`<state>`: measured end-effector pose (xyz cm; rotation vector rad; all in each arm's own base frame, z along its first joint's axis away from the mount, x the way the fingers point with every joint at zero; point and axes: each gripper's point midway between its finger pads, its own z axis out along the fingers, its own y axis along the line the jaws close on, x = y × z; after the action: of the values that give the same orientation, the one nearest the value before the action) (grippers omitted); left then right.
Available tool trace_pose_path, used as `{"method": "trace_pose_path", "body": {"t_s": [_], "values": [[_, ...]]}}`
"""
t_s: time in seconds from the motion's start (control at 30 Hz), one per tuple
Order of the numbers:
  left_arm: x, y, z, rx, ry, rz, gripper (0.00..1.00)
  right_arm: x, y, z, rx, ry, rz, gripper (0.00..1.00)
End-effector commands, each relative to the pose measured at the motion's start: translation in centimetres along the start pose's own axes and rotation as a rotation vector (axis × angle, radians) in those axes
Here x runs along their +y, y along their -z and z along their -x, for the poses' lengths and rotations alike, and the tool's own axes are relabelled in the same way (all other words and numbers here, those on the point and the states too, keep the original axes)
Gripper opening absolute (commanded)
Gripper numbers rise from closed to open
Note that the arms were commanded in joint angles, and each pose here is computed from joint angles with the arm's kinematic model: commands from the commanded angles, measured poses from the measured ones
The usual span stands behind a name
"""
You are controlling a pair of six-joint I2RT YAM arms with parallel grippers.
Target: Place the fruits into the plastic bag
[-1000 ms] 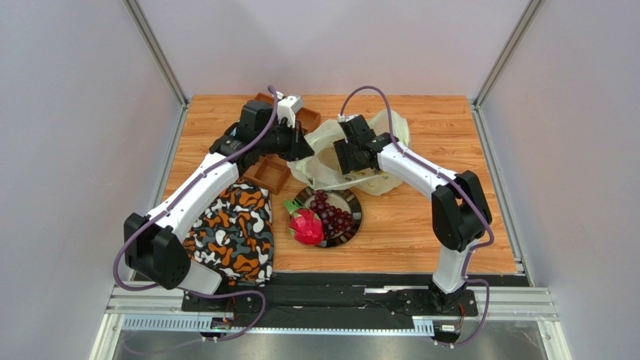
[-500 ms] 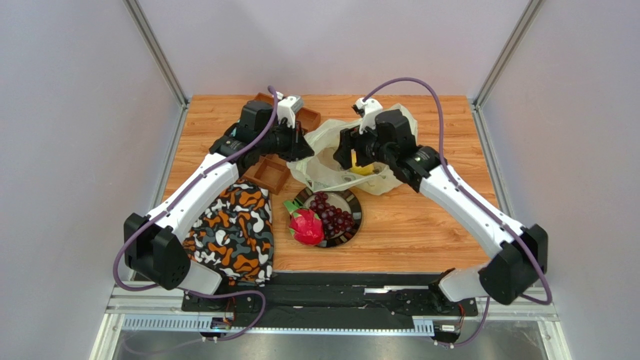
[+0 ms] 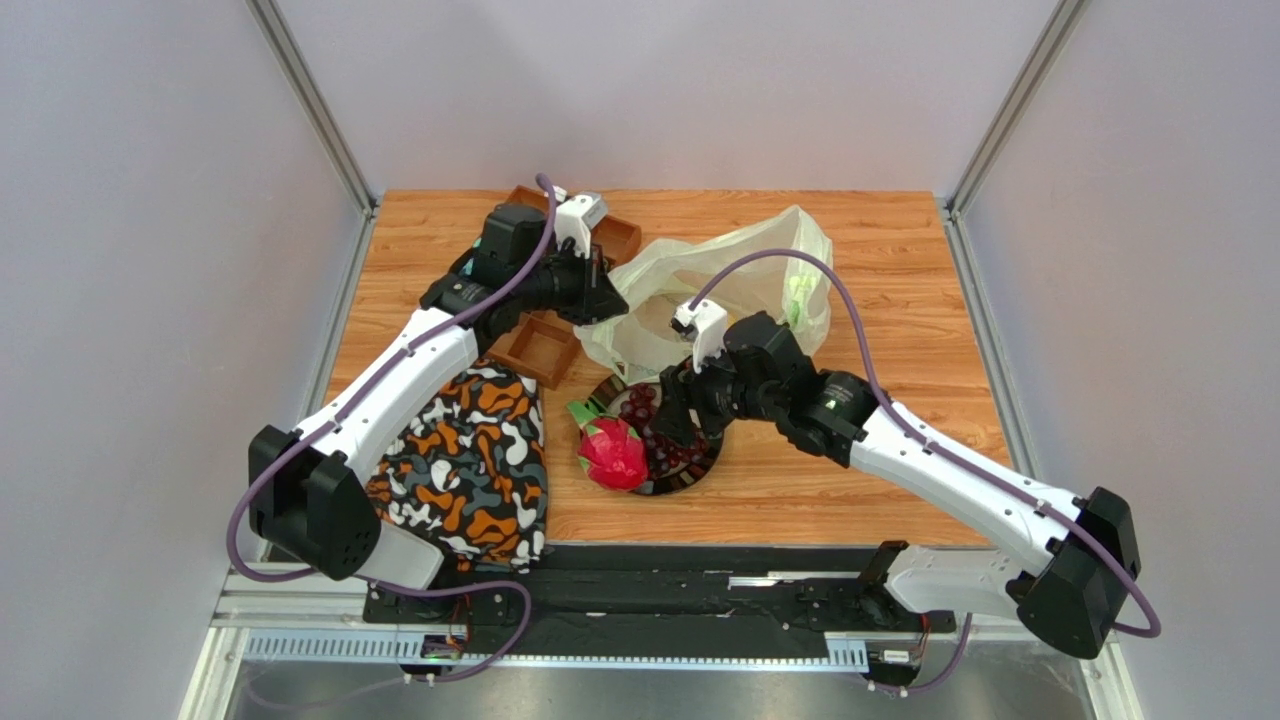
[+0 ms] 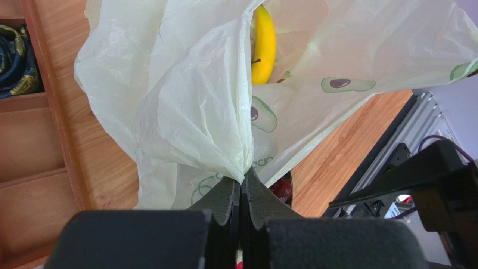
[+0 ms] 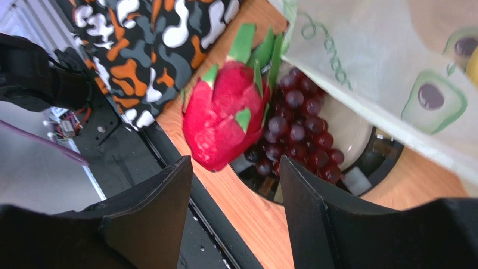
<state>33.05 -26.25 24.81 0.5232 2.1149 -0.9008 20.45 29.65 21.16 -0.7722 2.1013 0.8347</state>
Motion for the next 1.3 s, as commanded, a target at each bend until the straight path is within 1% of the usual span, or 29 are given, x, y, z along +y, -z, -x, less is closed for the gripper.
{"method": "trace_pose_path", "body": {"t_s": [0.0,0.2,0.27,0.33,0.37,0.57,1.07,1.27], "values": [[-0.8,0.7,1.4,-0.057,-0.016,-0.021,0.00,-1.0,-0.3,-2.1,0.036,-0.047,-0.060,0.60],[-0.7,0.9,1.3,-0.055,-0.017,-0.014,0.00,-3.7,-1.9,-5.0,0.147,-0.042,-0.177,0.56],[-0.7,0.9,1.4,-0.056,-0.019,-0.013,0.00,-4.7,-2.2,-5.3,0.157,-0.047,-0.229,0.55],[-0.7,1.0,1.3,-0.056,-0.018,-0.011,0.00,-4.8,-2.5,-5.8,0.175,-0.049,-0.239,0.54],[-0.7,0.9,1.3,-0.056,-0.020,-0.011,0.00,-5.6,-2.5,-5.8,0.171,-0.042,-0.284,0.53],[-0.7,0.8,1.3,-0.051,-0.017,-0.016,0.00,-6.2,-3.4,-7.0,0.208,-0.009,-0.340,0.51],[-0.8,0.8,1.3,-0.054,-0.014,-0.019,0.00,-6.2,-5.2,-8.4,0.253,0.000,-0.331,0.45],[-0.8,0.7,1.3,-0.052,-0.013,-0.025,0.00,-5.9,-5.6,-8.5,0.260,0.015,-0.322,0.44]]}}
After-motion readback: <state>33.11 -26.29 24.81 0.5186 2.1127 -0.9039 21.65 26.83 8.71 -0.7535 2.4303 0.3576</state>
